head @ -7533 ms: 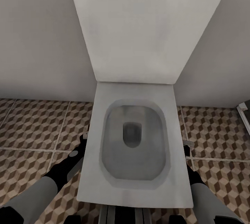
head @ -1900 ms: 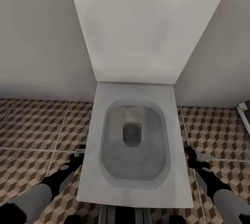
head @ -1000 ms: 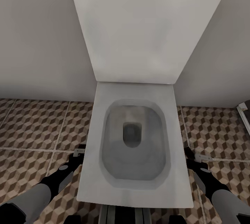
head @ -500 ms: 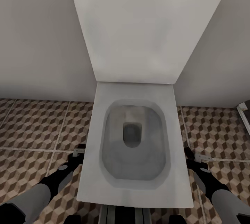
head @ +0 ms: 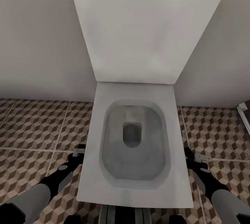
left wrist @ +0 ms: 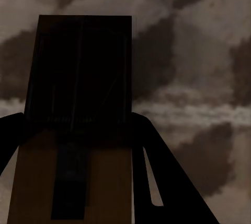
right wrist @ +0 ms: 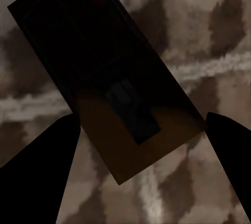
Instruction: Take the four mousetraps from the cabinet in the bathroom and place them on the bathroom floor. Make sure all four end up on the same floor surface, and ensure that at least two of them are either under or directly next to the same bathroom sink.
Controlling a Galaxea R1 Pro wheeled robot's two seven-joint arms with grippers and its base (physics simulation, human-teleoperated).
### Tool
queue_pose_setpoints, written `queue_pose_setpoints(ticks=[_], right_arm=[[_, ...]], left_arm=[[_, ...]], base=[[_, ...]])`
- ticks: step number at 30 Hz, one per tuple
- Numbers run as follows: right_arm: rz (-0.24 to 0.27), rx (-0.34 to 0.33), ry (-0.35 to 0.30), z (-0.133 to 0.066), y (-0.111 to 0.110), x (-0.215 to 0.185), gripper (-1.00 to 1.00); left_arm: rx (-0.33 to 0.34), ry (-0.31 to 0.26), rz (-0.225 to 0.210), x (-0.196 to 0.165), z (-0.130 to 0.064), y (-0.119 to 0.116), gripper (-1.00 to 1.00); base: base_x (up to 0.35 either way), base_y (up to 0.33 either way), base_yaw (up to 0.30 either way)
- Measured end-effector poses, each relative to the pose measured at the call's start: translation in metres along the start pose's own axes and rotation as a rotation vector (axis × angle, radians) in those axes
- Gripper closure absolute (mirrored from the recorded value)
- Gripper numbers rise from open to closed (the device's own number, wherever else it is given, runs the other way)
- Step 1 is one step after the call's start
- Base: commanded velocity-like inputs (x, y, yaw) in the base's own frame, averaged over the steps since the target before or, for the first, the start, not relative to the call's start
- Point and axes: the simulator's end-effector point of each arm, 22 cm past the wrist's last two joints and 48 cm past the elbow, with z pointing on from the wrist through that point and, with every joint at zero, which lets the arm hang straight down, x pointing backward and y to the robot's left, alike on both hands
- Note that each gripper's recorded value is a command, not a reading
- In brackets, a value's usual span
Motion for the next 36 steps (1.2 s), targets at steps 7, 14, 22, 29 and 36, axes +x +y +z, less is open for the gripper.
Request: queue_pose_setpoints(ticks=[7, 14, 22, 29, 36], right_arm=[[-0.003, -0.002, 0.001, 0.0, 0.002, 0.001, 1.0], [-0.004, -0.004, 0.004, 0.0, 0.003, 0.002, 1.0], [-0.007, -0.011, 0.024, -0.002, 0.013, 0.014, 1.0], [-0.008, -0.011, 0.023, -0.002, 0.012, 0.013, 1.0], [-0.009, -0.011, 0.023, -0.002, 0.012, 0.013, 1.0]], left_arm=[[0.0, 0.0, 0.0, 0.0, 0.0, 0.0, 1.0], [0.001, 0.0, 0.0, 0.0, 0.0, -0.001, 1.0], [0.001, 0.001, -0.001, 0.0, 0.0, -0.001, 1.0], [0.002, 0.001, -0.001, 0.0, 0.0, -0.001, 1.0], [0.001, 0.001, -0.001, 0.0, 0.0, -0.001, 1.0]], base=[[0.0, 0.0, 0.0], [0.0, 0.0, 0.0], [0.0, 0.0, 0.0], [0.0, 0.0, 0.0], [0.0, 0.0, 0.0]])
